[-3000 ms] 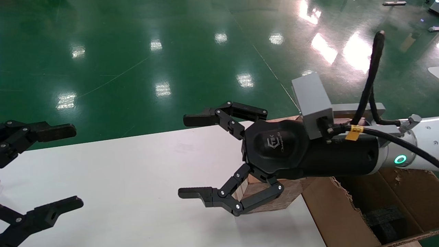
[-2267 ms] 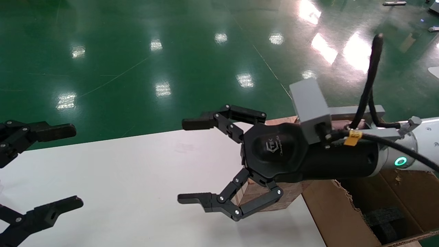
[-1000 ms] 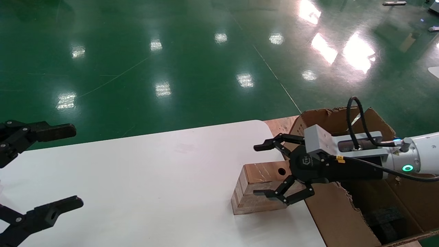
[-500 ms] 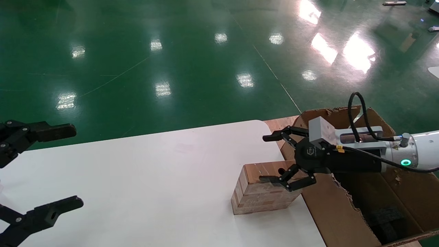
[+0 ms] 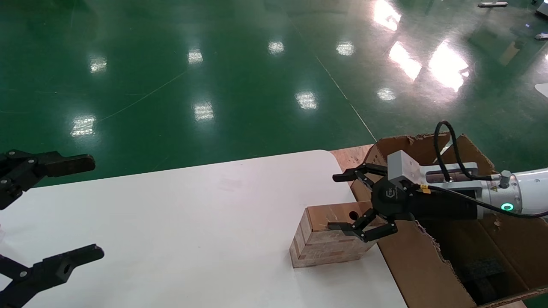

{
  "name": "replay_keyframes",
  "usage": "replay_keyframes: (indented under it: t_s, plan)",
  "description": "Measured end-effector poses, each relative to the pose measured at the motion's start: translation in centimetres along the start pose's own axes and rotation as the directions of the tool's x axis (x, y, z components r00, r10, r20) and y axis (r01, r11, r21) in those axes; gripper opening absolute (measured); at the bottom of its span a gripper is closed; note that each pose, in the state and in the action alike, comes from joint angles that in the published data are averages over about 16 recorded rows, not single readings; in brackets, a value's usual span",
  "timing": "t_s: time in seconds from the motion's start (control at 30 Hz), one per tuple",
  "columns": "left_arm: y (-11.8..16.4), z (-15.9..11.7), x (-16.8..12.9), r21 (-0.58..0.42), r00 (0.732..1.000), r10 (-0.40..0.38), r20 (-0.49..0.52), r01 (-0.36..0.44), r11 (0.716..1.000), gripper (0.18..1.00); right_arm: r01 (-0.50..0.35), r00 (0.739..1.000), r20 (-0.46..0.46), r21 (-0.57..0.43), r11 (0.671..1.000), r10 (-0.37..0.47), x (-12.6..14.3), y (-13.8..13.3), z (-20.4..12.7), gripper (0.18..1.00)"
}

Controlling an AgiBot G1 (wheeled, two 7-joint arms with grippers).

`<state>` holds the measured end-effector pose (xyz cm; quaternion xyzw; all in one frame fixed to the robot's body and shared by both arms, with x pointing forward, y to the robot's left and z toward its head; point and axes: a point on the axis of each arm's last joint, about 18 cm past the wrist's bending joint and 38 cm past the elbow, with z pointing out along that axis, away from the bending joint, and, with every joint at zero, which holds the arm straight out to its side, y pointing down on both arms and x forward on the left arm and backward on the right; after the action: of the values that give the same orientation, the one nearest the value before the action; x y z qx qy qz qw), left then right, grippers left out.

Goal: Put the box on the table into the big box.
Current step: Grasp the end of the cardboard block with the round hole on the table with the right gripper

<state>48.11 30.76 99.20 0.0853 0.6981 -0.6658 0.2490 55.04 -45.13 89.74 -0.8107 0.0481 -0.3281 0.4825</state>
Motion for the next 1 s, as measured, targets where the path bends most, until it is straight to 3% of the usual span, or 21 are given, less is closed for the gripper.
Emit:
replay_keyframes:
  t_s: [1.0]
  plan:
    - [0.0,0.0,0.0,0.000,1.000,0.000,0.000,0.000,1.000,1.001,-0.027,0.999,0.032,0.043,0.999,0.026,-0.6,-0.6,0.6,1.001]
